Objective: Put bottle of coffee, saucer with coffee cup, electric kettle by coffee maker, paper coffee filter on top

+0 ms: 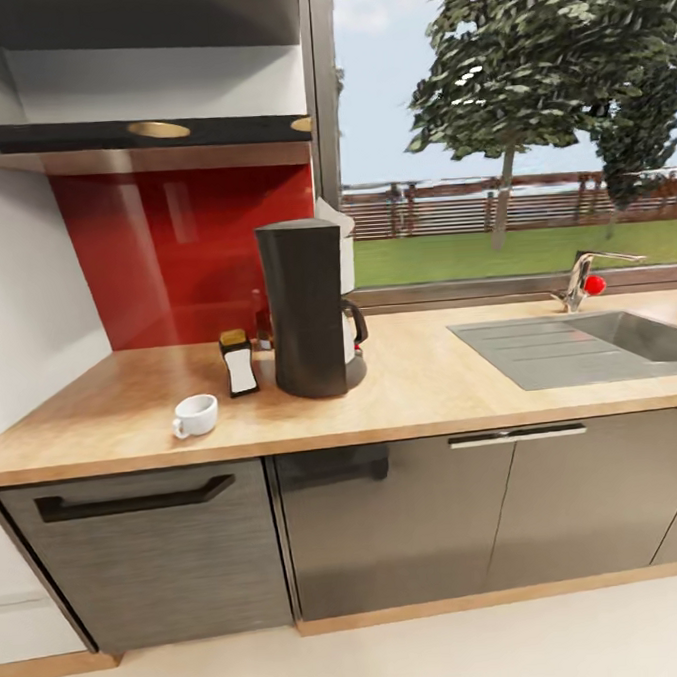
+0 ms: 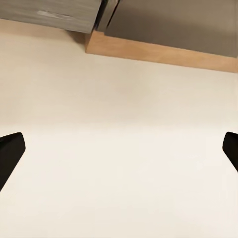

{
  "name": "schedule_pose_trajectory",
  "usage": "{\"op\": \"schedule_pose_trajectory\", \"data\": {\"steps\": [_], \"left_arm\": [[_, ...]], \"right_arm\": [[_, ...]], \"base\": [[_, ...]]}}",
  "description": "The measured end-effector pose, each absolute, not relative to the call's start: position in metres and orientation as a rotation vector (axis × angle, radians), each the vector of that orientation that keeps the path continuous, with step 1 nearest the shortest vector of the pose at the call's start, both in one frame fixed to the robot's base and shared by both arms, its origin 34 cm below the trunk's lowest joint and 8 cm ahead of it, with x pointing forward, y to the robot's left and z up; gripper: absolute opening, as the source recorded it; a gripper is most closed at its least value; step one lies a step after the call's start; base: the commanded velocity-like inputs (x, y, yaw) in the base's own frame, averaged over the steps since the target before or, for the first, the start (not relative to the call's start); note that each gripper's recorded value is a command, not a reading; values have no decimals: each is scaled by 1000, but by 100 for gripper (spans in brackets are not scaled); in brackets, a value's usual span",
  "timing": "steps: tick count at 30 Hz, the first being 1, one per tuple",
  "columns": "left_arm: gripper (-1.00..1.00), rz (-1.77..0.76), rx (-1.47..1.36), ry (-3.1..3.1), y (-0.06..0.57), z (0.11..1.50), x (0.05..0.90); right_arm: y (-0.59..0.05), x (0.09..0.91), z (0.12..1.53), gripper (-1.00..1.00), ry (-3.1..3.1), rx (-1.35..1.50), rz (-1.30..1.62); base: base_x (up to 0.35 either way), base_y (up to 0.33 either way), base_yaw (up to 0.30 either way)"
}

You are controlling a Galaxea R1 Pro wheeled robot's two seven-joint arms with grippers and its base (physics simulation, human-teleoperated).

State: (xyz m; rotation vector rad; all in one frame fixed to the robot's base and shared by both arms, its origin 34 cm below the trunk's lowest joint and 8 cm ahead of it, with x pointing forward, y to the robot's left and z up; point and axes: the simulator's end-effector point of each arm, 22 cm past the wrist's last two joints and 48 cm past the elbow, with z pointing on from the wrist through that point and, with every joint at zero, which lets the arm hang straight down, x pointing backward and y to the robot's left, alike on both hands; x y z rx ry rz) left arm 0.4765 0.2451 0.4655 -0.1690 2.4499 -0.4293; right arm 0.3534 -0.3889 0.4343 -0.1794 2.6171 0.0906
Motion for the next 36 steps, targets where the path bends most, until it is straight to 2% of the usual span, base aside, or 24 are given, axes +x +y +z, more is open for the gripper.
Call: {"op": "schedule_pose_trajectory", "data": {"steps": [6,25,36], "left_arm": [[100,-428,-170,2450,245,466,477],[100,-428,-170,2450,245,465,477],[100,-428,-170,2450,245,465,476]], "right_arm": [[-388,353,434,100,2617,-179,94],[-389,353,434,100,2617,-179,92],[-389,353,434,100,2617,-179,90]], "base": [[5,-4,-111],[0,-5,-265],[65,-213,-73]]}}
